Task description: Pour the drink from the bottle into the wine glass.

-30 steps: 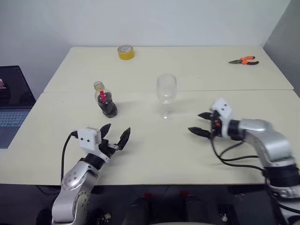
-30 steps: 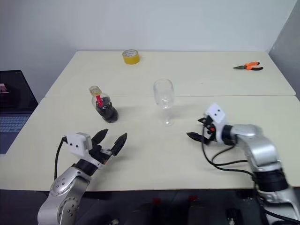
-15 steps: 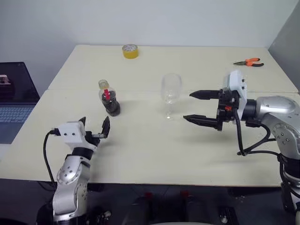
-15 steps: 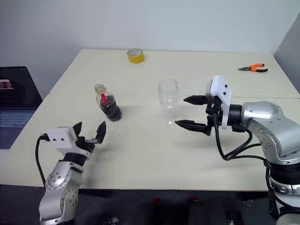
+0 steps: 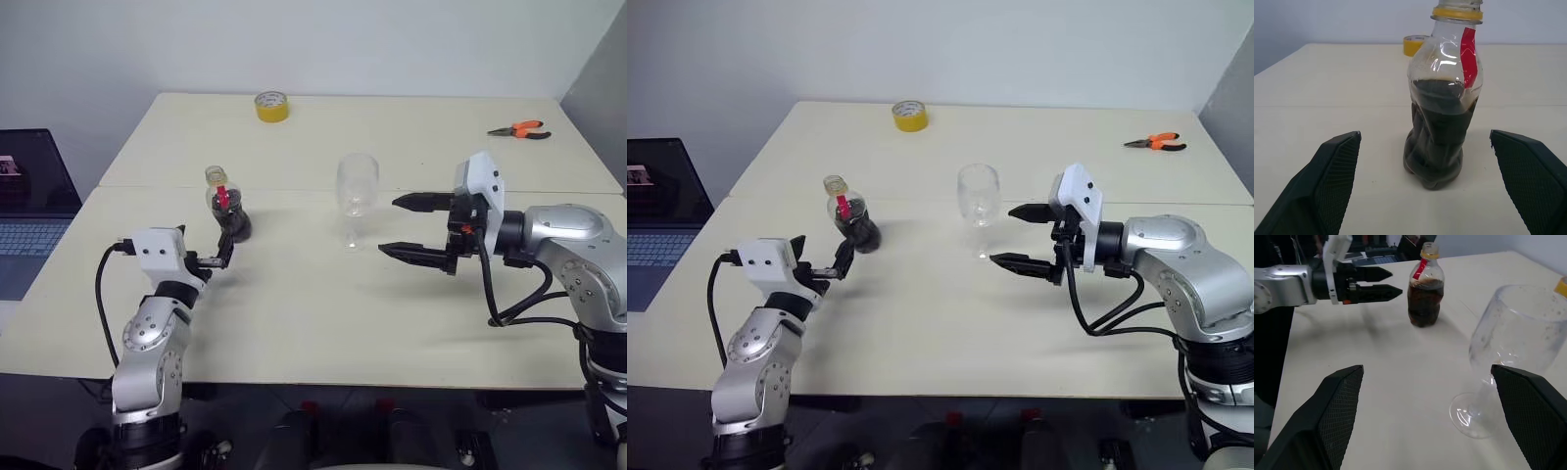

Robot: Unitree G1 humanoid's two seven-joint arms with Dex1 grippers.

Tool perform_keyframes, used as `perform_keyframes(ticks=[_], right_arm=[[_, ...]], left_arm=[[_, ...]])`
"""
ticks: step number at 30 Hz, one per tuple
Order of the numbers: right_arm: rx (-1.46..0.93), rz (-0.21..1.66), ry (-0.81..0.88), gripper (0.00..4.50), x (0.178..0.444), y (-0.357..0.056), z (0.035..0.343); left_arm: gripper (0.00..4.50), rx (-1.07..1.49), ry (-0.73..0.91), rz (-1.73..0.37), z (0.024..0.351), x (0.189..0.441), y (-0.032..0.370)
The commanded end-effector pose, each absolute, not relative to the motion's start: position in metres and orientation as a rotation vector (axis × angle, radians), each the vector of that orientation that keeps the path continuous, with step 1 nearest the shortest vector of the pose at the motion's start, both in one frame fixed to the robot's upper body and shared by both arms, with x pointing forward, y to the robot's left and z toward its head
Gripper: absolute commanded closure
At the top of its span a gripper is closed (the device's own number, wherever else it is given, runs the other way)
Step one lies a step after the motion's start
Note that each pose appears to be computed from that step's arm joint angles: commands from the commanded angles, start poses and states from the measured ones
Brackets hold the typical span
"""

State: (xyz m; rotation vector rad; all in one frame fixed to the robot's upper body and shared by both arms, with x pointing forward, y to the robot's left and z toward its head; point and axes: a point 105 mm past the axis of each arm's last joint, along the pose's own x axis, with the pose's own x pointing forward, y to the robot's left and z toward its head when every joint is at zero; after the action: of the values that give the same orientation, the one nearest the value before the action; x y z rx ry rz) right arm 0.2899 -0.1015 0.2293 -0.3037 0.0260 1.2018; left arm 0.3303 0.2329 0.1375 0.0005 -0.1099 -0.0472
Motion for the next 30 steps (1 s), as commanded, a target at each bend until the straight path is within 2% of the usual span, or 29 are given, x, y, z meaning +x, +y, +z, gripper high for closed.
perform_keyframes(ticks=[1, 14, 27, 30], right_arm=[[-0.317, 1.225, -0.104, 0.04, 0.281, -0.098, 0.258], [-0.341, 1.227, -0.142, 0.04, 0.276, -0.093, 0.270], [-0.354, 1.213, -0.142, 0.04, 0.280, -0.091, 0.270], [-0.359, 1.209, -0.140, 0.00, 0.281, -0.091, 0.270]], left_arm=[[0.00, 0.030, -0.142, -0.063, 0.146, 0.339, 0.232], [0.00, 0.062, -0.093, -0.147, 0.136, 0.366, 0.221], [0.00, 0.087, -0.117, -0.174, 0.143, 0.383, 0.216], [0.61, 0.081, -0.127, -0.170, 0.144, 0.385, 0.215]])
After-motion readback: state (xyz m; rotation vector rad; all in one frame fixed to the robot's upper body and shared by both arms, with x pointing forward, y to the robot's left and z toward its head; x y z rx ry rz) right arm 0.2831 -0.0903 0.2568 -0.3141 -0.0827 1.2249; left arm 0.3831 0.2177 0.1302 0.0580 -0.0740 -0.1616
